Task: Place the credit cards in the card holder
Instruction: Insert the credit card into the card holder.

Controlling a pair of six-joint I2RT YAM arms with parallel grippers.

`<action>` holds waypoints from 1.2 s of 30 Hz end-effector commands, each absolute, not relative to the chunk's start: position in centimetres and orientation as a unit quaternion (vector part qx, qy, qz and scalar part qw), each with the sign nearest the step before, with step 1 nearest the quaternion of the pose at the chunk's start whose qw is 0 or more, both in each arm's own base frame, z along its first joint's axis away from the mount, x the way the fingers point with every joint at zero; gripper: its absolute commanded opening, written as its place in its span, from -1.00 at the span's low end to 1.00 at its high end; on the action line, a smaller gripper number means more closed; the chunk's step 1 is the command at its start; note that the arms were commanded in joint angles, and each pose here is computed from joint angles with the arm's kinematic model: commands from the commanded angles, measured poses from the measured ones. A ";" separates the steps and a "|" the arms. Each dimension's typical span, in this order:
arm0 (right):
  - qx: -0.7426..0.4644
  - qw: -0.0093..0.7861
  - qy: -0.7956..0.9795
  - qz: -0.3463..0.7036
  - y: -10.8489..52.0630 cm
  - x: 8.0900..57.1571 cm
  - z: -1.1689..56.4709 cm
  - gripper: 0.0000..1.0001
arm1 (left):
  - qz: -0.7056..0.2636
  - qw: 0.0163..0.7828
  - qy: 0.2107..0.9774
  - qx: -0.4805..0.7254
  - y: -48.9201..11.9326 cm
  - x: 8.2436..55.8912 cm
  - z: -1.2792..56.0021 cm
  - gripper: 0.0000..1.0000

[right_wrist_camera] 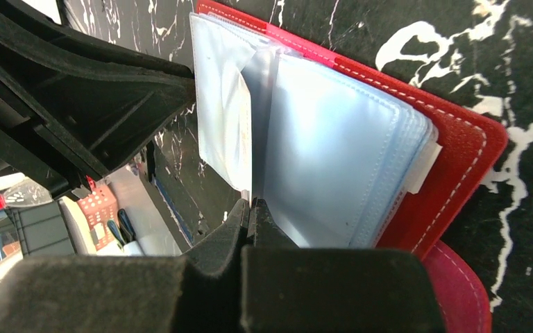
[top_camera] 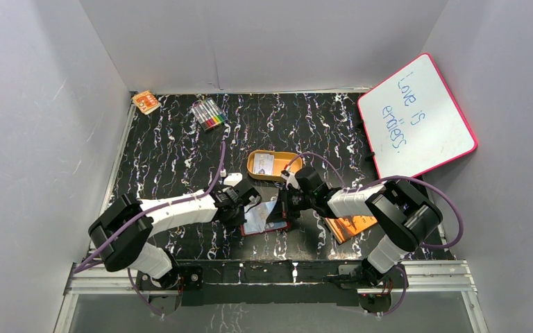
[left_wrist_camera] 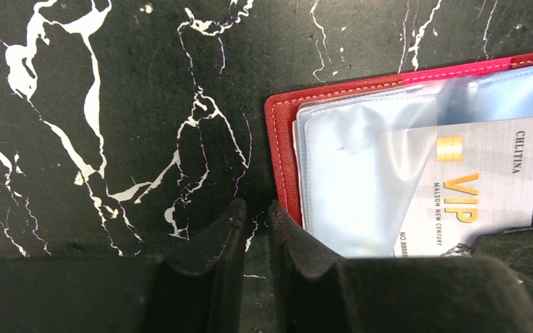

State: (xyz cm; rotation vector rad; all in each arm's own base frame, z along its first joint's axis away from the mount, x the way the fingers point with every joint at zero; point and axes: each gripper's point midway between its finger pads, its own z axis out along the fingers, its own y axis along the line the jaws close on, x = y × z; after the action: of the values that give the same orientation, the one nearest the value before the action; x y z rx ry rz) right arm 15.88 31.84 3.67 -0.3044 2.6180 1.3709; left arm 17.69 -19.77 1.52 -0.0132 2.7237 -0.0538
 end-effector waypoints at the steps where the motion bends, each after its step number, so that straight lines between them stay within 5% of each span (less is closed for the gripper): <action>1: -0.088 0.118 0.878 0.456 31.5 17.5 4.4 -1.00 | 0.018 0.158 0.987 0.007 -18.0 15.7 -1.1 -0.68; 36: -0.039 0.088 0.862 0.498 31.7 17.1 4.1 -1.00 | 0.010 0.145 0.989 0.005 -18.5 15.3 -1.7 -0.71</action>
State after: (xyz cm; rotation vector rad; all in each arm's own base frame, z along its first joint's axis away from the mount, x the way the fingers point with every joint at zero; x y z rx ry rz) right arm 16.75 31.54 3.97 -0.1577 2.5913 1.4696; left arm 18.09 -20.45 1.49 -0.0104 2.7191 -0.0731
